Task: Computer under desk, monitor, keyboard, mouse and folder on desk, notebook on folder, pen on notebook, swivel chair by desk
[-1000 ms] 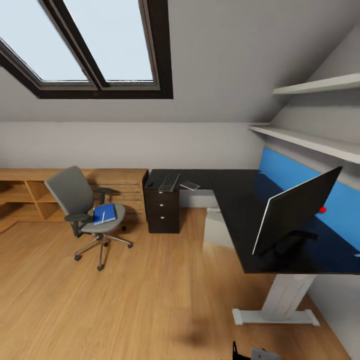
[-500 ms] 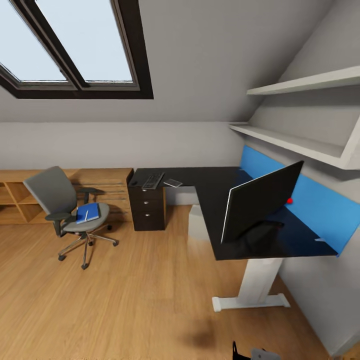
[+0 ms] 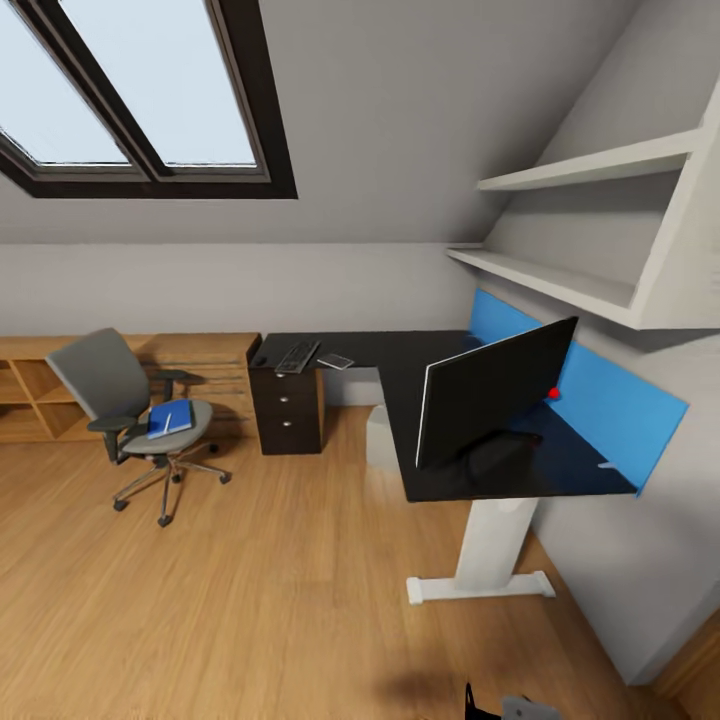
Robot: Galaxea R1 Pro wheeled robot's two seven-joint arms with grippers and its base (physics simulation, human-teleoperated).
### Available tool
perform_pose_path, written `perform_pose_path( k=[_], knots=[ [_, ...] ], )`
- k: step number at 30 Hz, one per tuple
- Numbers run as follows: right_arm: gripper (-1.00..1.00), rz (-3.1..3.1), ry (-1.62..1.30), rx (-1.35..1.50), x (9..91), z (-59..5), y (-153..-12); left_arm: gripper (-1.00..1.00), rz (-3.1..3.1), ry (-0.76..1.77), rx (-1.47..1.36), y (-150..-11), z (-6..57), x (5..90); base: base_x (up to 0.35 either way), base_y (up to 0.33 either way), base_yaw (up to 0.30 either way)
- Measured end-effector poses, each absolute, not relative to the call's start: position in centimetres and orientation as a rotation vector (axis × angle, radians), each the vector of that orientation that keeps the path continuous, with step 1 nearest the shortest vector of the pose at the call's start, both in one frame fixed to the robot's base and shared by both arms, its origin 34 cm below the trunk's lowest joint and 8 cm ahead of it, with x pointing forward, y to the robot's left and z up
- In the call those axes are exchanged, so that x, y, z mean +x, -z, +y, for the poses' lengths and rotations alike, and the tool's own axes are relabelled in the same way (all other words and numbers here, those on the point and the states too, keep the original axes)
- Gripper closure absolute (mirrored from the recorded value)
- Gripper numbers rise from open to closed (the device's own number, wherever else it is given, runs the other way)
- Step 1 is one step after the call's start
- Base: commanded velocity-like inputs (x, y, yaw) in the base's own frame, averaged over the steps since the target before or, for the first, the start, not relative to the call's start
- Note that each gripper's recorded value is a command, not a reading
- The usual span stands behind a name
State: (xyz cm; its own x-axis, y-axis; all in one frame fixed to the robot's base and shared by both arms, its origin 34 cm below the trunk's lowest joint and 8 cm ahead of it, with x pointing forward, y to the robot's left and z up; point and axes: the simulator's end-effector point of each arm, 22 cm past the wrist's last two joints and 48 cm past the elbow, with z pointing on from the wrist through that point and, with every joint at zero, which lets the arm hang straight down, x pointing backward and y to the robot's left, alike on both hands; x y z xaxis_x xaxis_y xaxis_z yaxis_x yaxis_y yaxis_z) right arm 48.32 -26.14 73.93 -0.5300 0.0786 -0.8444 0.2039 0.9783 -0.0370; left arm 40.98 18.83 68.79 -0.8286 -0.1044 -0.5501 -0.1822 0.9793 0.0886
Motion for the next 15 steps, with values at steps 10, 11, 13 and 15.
perform_pose_path(
  k=[10,11,13,15],
  knots=[
    [-1.00,2.130,0.159,0.197,48.3,-26.1,-73.9,-1.00,2.552,-0.185,-0.202,-68.8,18.9,41.0,-0.171,-0.015,0.000],
    [-1.00,2.130,0.160,0.198,48.3,-26.1,-73.9,-1.00,2.552,-0.185,-0.202,-68.8,18.8,41.0,0.055,0.000,0.000],
    [-1.00,2.075,0.202,0.350,50.2,-29.2,-75.3,-1.00,2.552,-0.189,-0.205,-68.8,19.1,41.0,0.032,0.000,0.000],
    [-1.00,2.192,0.221,0.459,51.5,-32.5,-74.2,-1.00,2.553,-0.189,-0.206,-68.8,19.1,41.0,0.005,0.000,0.000]
  ],
)
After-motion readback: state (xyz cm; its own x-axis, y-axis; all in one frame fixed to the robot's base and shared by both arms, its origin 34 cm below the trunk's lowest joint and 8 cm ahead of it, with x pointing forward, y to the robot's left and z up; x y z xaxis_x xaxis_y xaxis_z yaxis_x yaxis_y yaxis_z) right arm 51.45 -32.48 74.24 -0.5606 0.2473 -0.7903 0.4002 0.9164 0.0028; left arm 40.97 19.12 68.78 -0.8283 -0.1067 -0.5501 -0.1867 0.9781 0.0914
